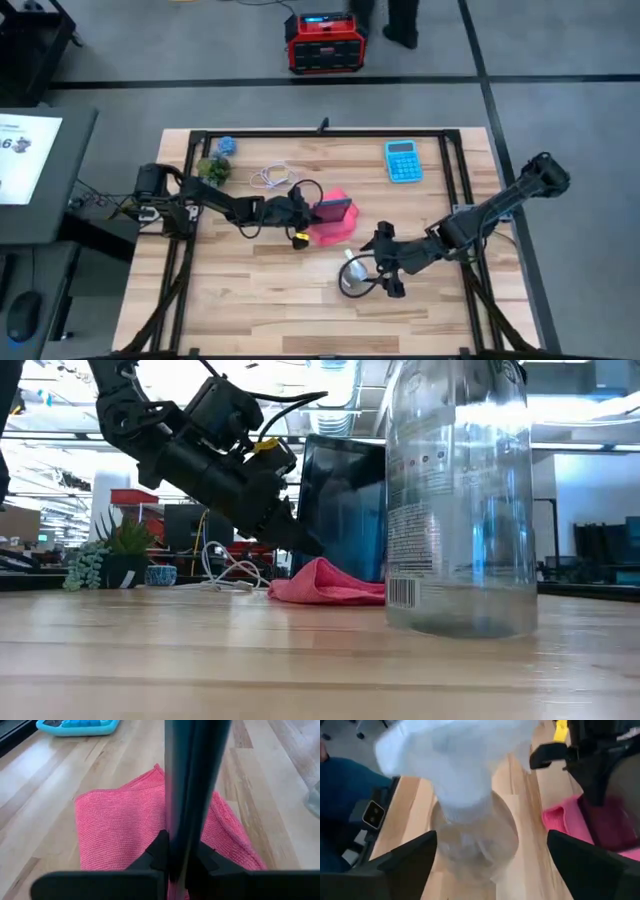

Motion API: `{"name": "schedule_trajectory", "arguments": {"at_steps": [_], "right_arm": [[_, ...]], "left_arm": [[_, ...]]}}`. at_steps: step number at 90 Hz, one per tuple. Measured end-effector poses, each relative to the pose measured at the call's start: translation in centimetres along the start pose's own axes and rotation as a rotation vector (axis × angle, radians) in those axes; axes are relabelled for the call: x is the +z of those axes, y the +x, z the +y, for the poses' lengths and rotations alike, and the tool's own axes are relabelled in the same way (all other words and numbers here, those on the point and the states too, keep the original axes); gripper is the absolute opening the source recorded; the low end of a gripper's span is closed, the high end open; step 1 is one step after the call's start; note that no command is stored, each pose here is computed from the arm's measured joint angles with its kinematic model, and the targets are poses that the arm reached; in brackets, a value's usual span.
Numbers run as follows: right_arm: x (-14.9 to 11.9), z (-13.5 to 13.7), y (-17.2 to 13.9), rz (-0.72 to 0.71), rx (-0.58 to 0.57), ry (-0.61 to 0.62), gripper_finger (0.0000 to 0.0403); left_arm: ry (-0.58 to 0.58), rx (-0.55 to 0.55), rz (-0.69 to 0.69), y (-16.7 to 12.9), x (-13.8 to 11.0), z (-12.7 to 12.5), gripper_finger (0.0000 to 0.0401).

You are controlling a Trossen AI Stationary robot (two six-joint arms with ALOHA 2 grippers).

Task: Apply microfiber cloth
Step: Spray the front of the cellphone using the spray bottle

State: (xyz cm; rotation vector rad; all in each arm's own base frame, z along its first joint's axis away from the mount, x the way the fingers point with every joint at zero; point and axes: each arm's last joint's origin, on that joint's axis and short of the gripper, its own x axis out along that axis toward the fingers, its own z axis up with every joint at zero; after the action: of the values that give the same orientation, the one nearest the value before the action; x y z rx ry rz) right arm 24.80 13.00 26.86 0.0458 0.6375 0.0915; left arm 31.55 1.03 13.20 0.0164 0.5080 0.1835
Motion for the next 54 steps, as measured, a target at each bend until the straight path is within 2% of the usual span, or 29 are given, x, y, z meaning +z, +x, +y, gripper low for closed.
{"name": "schedule_trajectory", "arguments": {"at_steps": [22, 54], "right_arm": [[0.7, 0.6, 0.4, -0.082, 0.020, -0.037, 0.0376], [-0.4, 1.3, 3.7, -0.067, -0.081, -0.105, 0.0376]], "left_arm": [[-0.001, 0.001, 0.000, 0.0, 0.0, 0.0, 0.0013], [0.007, 0.000, 0.006, 0.0, 0.0, 0.0, 0.0013]]}}
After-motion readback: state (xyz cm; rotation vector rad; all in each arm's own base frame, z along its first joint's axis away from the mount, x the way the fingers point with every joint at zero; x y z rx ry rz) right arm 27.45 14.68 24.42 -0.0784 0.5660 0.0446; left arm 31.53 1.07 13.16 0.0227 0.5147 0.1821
